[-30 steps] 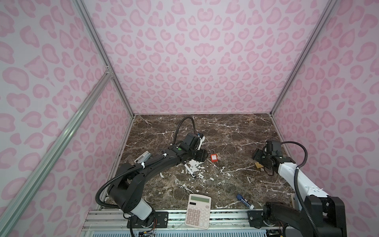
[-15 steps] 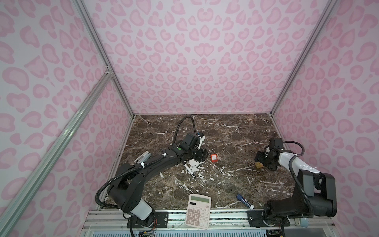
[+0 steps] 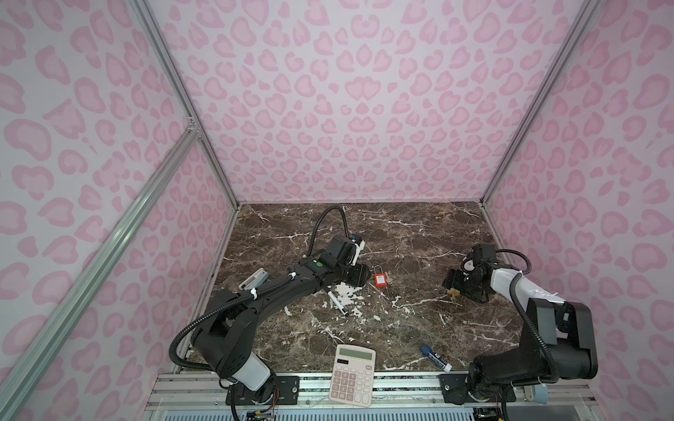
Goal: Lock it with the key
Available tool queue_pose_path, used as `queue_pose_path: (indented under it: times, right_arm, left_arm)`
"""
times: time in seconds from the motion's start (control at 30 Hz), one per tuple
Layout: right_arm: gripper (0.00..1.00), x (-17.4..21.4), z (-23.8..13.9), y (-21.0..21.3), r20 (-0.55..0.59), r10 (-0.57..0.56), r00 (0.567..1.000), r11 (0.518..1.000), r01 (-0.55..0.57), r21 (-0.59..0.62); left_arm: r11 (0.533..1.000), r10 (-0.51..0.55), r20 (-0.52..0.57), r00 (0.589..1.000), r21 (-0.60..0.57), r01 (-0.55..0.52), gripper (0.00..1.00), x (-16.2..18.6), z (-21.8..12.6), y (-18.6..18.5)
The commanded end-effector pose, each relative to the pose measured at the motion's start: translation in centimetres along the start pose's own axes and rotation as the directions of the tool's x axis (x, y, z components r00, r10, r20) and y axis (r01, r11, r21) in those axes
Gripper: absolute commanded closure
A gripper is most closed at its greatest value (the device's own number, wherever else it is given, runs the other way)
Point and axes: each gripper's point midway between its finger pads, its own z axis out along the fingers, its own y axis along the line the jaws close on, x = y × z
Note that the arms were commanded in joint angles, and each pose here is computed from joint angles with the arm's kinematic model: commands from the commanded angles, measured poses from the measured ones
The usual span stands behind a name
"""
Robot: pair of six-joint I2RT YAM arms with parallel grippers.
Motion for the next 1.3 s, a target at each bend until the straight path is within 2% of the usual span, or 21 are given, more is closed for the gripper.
queue_pose_path:
  times: [0.0,0.33,0.53,0.73,0.87,1.0,1.17,1.27]
  right_arm:
    - [0.2,0.2,0.0,-1.5,-0.009,-0.035,0.999,0.995,0.035,0.092]
    - [0.31,1.1,1.7,0.1,-0.095,-0.163,0.982,0.972,0.176,0.153]
    - [0.4,1.2,1.7,-0.1,-0.101,-0.168,0.981,0.967,0.184,0.175]
    - [0.56,1.4,2.0,-0.3,-0.114,-0.178,0.977,0.964,0.196,0.177]
    - [0.59,1.3,1.7,0.5,-0.104,-0.194,0.976,0.966,0.208,0.151]
    - [0.62,1.0,0.3,3.0,-0.058,-0.272,0.96,0.955,0.277,0.103]
    - [0.63,1.2,-2.2,8.2,0.012,-0.372,0.928,0.928,0.372,-0.018]
    - [0.63,1.6,-4.2,11.8,0.074,-0.43,0.9,0.894,0.436,-0.105]
  left_arm:
    - [1.0,0.004,0.019,1.0,0.014,-0.005,0.4,-0.6,-0.1,-0.4]
    - [1.0,0.0,0.022,1.0,0.012,-0.001,0.4,-0.8,-0.2,-0.4]
    - [1.0,-0.006,0.022,1.0,0.012,0.006,0.4,-0.8,-0.3,-0.4]
    - [0.999,-0.018,0.031,0.999,0.027,0.017,0.4,-1.1,-0.4,-0.7]
    - [0.997,-0.045,0.053,0.998,0.065,0.041,0.4,-1.6,-0.7,-1.4]
    - [0.989,-0.097,0.079,0.992,0.123,0.087,0.4,-2.1,-0.8,-2.3]
    - [0.972,-0.149,0.085,0.985,0.197,0.13,0.4,-3.1,-0.8,-3.6]
    - [0.958,-0.175,0.087,0.981,0.245,0.149,0.4,-3.6,-0.9,-4.5]
